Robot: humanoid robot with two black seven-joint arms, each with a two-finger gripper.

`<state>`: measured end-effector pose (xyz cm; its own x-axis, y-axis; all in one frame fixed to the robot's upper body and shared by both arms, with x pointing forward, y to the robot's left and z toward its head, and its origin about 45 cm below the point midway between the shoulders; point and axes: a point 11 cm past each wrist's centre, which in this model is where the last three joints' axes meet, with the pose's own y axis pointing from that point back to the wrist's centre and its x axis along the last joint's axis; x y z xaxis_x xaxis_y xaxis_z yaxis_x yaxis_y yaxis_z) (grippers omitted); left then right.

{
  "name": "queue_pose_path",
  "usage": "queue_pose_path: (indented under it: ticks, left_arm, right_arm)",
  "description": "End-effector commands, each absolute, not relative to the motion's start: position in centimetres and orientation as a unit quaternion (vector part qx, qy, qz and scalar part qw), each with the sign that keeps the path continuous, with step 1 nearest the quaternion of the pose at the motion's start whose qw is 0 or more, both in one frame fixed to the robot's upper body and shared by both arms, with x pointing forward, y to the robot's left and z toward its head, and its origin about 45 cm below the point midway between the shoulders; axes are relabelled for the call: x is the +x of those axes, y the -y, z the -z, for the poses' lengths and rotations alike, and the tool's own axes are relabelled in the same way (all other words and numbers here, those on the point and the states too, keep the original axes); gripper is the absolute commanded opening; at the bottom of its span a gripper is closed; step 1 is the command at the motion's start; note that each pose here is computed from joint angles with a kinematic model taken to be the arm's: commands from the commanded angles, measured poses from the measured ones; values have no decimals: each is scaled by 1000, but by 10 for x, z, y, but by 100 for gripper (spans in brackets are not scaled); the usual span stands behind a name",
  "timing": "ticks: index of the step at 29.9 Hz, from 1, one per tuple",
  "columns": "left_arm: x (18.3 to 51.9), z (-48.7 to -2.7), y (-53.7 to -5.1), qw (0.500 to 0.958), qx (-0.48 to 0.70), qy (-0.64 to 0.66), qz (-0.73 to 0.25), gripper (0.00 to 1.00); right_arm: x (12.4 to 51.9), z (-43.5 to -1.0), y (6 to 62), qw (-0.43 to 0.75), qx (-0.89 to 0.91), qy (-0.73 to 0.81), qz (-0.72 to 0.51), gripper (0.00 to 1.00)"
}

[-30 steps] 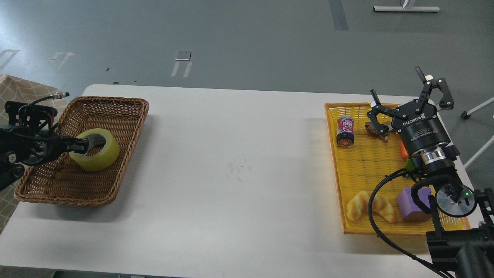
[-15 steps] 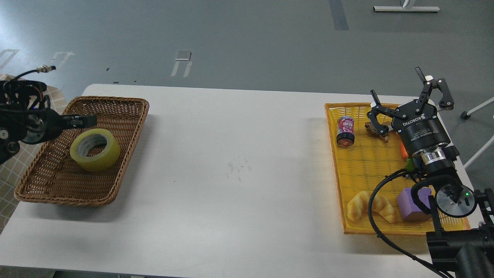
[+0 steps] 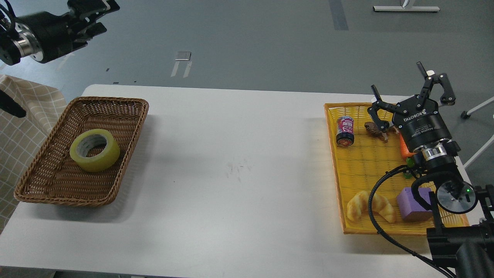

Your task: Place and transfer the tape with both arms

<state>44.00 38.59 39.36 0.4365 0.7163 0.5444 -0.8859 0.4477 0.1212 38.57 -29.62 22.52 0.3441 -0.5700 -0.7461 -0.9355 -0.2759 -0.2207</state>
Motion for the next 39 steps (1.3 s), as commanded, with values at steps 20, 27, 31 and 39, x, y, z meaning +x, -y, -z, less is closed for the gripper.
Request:
queue_pose_path:
  ticks: [20,27,31,39]
  left_arm:
    - [450,-413,-309,884,-178,10,-433,98]
    - [449,-383,-296,864,-252,-49,-433,98]
    - [449,-375,-280,866,-262,-65,-421,98]
    - [446,-344,-244,863,-285,-116,-400,98]
  right_arm:
    - [423,-296,290,341,-786,-470,-211,100]
    - [435,-307,281,309,-809,-459,-199,100]
    - [439,-310,277,300,-815,-456,-197,100]
    - [464,-309,252,266,-828,-445,-213,100]
